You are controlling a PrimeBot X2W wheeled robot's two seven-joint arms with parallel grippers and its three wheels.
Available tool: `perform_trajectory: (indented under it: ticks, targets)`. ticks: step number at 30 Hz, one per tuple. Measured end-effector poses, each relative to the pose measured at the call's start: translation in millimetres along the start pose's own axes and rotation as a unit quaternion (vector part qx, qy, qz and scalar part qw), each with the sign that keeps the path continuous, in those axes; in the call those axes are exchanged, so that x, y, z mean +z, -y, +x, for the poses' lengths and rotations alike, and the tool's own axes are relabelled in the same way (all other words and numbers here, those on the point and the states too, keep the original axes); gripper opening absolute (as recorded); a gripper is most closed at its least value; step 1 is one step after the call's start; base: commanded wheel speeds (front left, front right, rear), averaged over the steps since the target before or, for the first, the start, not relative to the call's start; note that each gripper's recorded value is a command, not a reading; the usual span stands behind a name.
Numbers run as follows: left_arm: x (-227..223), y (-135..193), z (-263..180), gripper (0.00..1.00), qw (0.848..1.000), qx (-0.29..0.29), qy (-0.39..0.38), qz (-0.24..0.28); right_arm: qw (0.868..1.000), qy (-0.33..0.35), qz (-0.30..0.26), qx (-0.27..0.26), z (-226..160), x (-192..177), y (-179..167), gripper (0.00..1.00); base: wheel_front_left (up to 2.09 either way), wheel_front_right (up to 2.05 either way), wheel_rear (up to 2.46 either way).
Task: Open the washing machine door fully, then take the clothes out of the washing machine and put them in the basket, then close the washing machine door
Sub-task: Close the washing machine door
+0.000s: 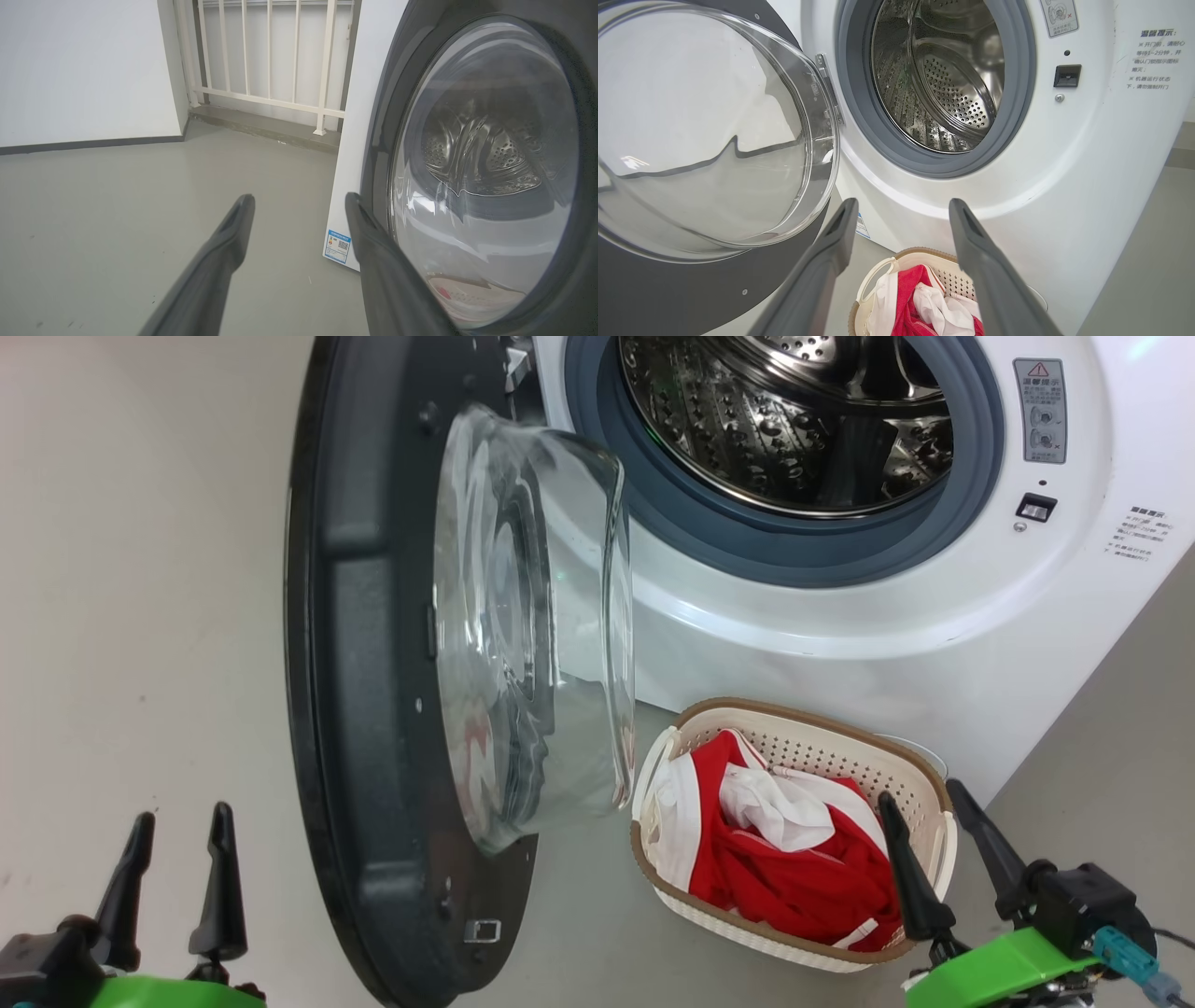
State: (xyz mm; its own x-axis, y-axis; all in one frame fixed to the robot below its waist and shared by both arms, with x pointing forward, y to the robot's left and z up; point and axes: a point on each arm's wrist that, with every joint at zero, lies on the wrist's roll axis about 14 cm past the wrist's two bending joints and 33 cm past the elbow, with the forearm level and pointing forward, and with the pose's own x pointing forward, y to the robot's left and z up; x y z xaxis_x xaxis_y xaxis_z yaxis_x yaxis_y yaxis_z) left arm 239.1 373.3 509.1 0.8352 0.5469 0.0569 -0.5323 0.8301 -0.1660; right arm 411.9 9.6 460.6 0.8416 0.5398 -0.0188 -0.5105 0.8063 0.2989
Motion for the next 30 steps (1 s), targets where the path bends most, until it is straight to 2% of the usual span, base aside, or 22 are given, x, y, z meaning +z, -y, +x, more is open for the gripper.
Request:
perform_trajectory:
  ticks: [27,28,29,30]
  targets:
    - [-1.4,-4.6,-1.4,1.00,1.000,0.001,-0.003,-0.005,1.000,-0.004,0.002,-0.001,-4.8,-2.0,-2.3,1.00,0.00,0.00,0.00]
    - [-2.0,-4.6,-1.2,0.77,1.000,0.000,-0.005,-0.006,1.000,-0.004,0.002,-0.001,-4.9,-2.2,-2.2,1.00,0.00,0.00,0.00]
    - [-2.1,-4.6,-1.0,0.44,1.000,0.000,-0.005,-0.008,1.000,-0.004,0.002,-0.001,-5.0,-2.1,-2.2,1.00,0.00,0.00,0.00]
    - [-1.8,-4.1,-0.7,0.00,1.000,-0.002,-0.005,-0.012,1.000,-0.003,0.002,-0.001,-5.0,-1.9,-2.2,1.00,0.00,0.00,0.00]
